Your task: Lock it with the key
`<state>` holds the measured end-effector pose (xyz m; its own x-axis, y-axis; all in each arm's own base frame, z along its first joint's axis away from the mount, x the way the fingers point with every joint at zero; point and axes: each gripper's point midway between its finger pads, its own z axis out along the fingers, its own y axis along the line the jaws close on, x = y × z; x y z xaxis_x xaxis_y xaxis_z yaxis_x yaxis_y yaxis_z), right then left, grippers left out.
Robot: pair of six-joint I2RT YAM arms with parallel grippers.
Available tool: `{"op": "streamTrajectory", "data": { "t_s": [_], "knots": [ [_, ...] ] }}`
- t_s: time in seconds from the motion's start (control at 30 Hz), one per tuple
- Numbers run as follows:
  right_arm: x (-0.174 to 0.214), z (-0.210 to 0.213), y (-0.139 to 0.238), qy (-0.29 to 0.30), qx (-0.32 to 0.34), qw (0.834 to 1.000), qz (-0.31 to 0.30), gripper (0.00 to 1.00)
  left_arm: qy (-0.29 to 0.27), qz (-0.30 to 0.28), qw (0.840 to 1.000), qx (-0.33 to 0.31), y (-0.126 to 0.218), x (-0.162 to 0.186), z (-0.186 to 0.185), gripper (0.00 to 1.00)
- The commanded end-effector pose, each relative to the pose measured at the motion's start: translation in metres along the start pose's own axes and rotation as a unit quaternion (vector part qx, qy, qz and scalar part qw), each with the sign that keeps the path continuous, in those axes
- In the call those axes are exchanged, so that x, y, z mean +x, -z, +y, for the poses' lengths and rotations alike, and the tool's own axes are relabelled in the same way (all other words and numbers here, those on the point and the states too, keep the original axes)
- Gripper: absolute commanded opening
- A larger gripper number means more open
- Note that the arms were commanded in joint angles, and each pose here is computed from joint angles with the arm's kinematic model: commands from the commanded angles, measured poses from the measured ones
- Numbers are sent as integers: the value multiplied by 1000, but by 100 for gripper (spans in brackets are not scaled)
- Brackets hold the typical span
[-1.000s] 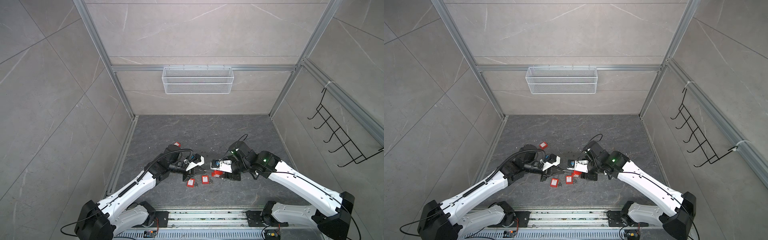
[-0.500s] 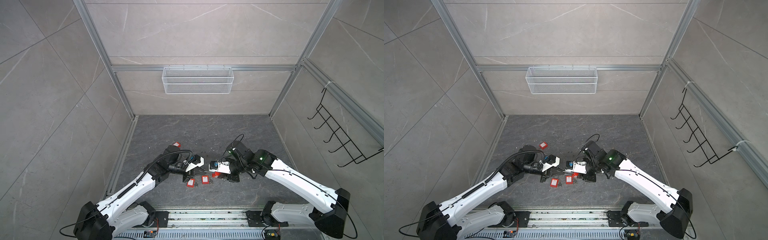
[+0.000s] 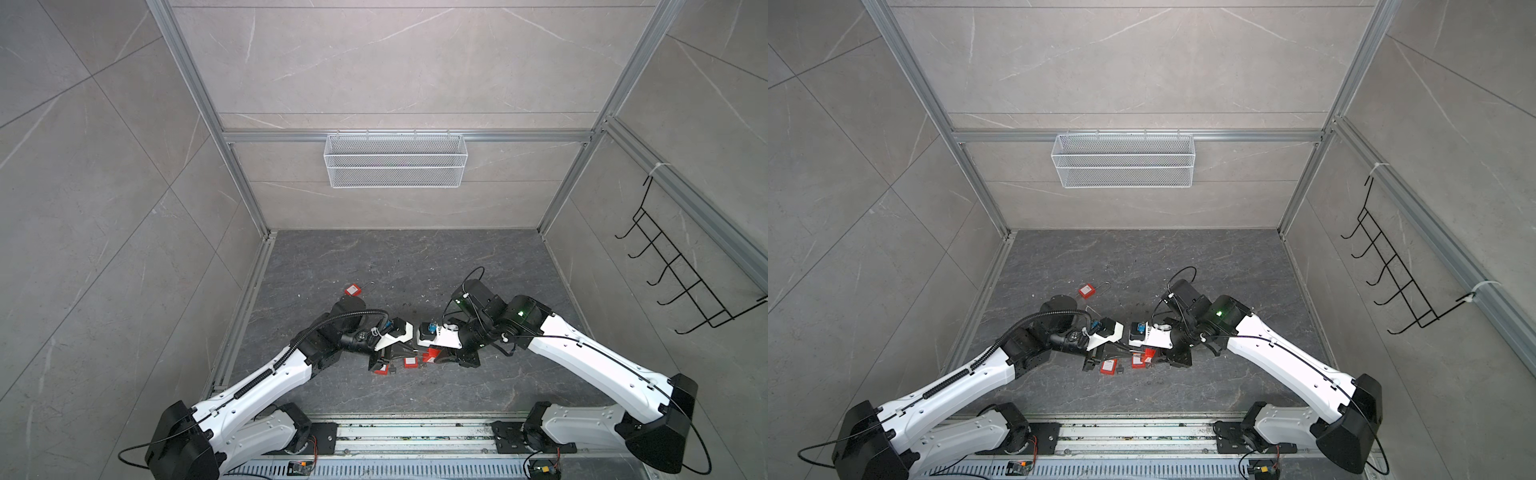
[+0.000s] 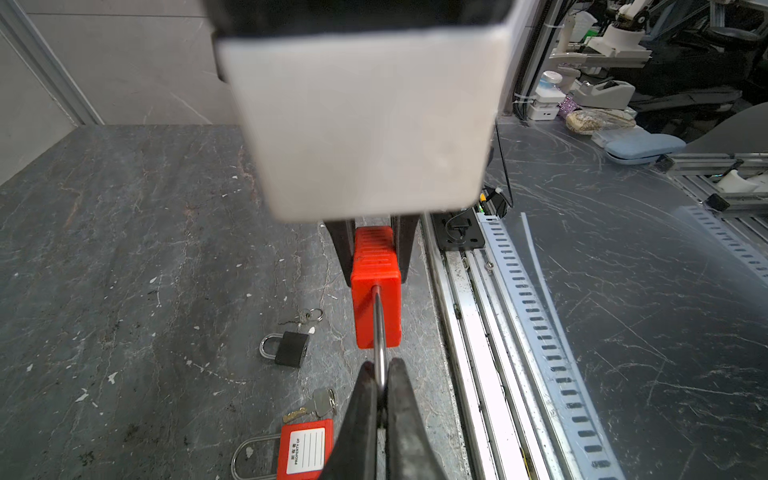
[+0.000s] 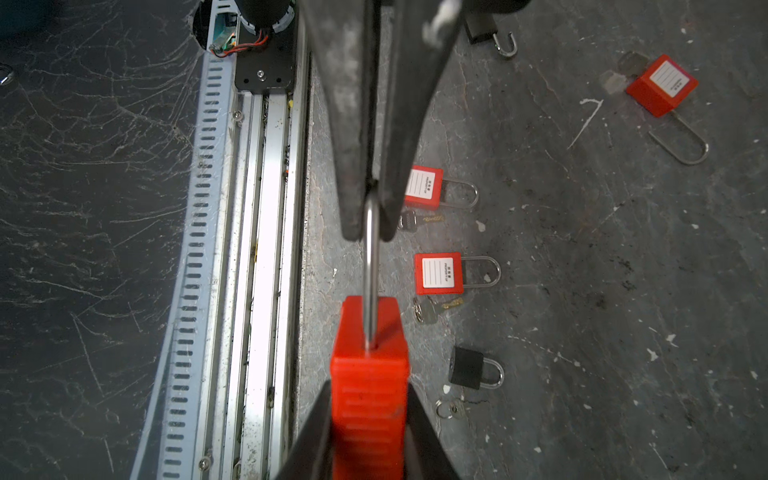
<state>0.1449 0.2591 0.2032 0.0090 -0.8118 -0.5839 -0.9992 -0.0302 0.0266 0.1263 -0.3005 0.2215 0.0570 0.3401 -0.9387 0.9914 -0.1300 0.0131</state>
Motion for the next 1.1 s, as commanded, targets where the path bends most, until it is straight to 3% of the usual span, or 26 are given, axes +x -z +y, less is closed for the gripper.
{"op": "streamTrajectory", "data": {
  "t_s": [0.0,0.2,0.3,0.4,0.53,0.67,0.9,1.07],
  "knots": [
    [-43,-4,9,25,-1,996,-82,7,-48,-31,998,-4,-6,-16,-2,0],
    [-65,-16,16,40,38,988,-143,6,-26,-44,999,3,-14,-12,-3,0],
    [-63,-19,13,34,39,990,-133,8,-25,-49,998,-1,-15,-14,-1,0],
    [-50,-21,13,16,48,994,-97,20,-36,-60,997,-17,-10,-21,1,0],
    [-28,-6,16,7,29,998,-61,43,-44,-66,996,-29,-2,-27,2,0],
    [-12,6,26,-12,19,999,-47,52,-50,-71,996,-32,1,-32,1,0],
    [0,12,46,-44,20,998,-42,55,-51,-68,996,-33,2,-30,1,0],
    [16,24,51,-65,-14,998,-4,54,-53,-69,996,-34,4,-32,-1,0]
  ]
}}
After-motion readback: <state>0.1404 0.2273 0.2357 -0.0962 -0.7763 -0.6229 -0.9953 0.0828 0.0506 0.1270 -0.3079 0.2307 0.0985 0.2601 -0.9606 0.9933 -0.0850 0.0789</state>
